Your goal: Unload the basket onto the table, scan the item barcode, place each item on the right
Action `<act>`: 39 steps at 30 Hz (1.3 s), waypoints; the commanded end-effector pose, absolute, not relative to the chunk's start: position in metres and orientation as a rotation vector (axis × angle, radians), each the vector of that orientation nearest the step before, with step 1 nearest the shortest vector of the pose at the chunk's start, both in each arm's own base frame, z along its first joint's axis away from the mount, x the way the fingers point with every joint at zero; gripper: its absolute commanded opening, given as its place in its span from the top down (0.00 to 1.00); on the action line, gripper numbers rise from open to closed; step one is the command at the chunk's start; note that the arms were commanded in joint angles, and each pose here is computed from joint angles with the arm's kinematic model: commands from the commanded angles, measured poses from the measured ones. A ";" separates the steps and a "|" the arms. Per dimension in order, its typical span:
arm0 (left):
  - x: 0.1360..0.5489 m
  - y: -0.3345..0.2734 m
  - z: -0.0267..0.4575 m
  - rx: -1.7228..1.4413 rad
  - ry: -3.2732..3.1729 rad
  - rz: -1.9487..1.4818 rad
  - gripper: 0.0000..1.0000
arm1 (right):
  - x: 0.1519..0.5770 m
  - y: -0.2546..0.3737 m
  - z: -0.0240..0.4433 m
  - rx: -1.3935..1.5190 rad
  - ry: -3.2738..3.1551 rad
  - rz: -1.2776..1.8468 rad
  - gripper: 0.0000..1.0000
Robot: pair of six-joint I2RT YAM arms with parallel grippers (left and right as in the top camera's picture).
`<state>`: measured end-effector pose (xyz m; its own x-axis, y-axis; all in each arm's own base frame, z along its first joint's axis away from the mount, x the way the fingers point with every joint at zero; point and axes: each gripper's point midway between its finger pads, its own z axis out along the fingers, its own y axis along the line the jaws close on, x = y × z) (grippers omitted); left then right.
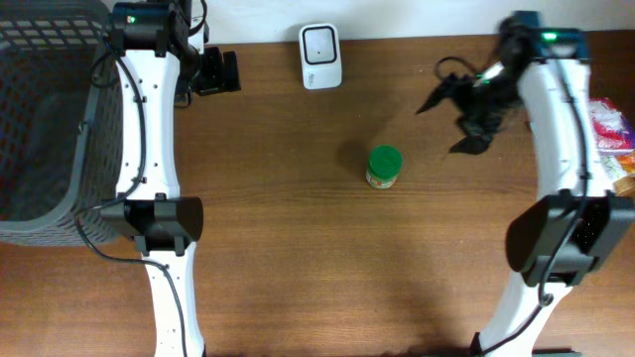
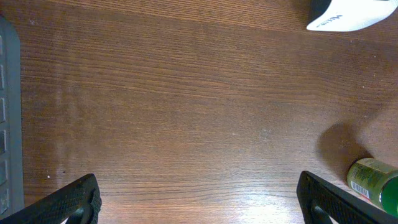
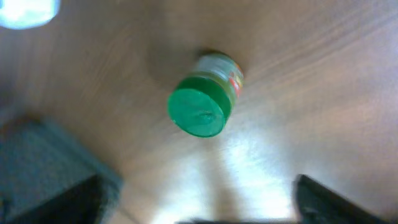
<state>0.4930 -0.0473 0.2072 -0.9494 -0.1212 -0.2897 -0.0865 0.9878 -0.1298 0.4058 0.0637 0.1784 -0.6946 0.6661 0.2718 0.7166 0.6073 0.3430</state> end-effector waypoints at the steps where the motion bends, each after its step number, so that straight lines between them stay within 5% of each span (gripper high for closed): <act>1: 0.492 -0.047 0.210 -0.154 2.826 -0.162 0.01 | 0.398 0.079 0.176 -1.686 -2.518 -0.368 0.01; 10: 0.492 -0.047 0.211 -0.154 2.825 -0.162 0.01 | 0.416 0.124 0.116 -2.016 -2.313 -0.165 0.06; 20: 0.492 -0.047 0.211 -0.154 2.825 -0.162 0.01 | 0.407 0.121 0.056 -1.979 -2.253 -0.002 0.07; 24: 0.492 -0.047 0.211 -0.154 2.825 -0.162 0.01 | 0.408 0.117 0.054 -1.709 -2.484 -0.010 0.14; 36: 0.492 -0.047 0.211 -0.154 2.825 -0.162 0.01 | 0.421 0.147 0.070 -1.587 -2.613 -0.125 0.18; 39: 0.492 -0.047 0.210 -0.154 2.826 -0.162 0.01 | 0.439 0.140 0.084 -1.237 -2.927 -0.101 0.13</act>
<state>0.4930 -0.0474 0.2072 -0.9494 -0.1212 -0.2897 -0.0864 0.9877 -0.1302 0.4214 0.1483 0.0702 -0.5184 0.8483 0.1083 0.8549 0.5170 0.0425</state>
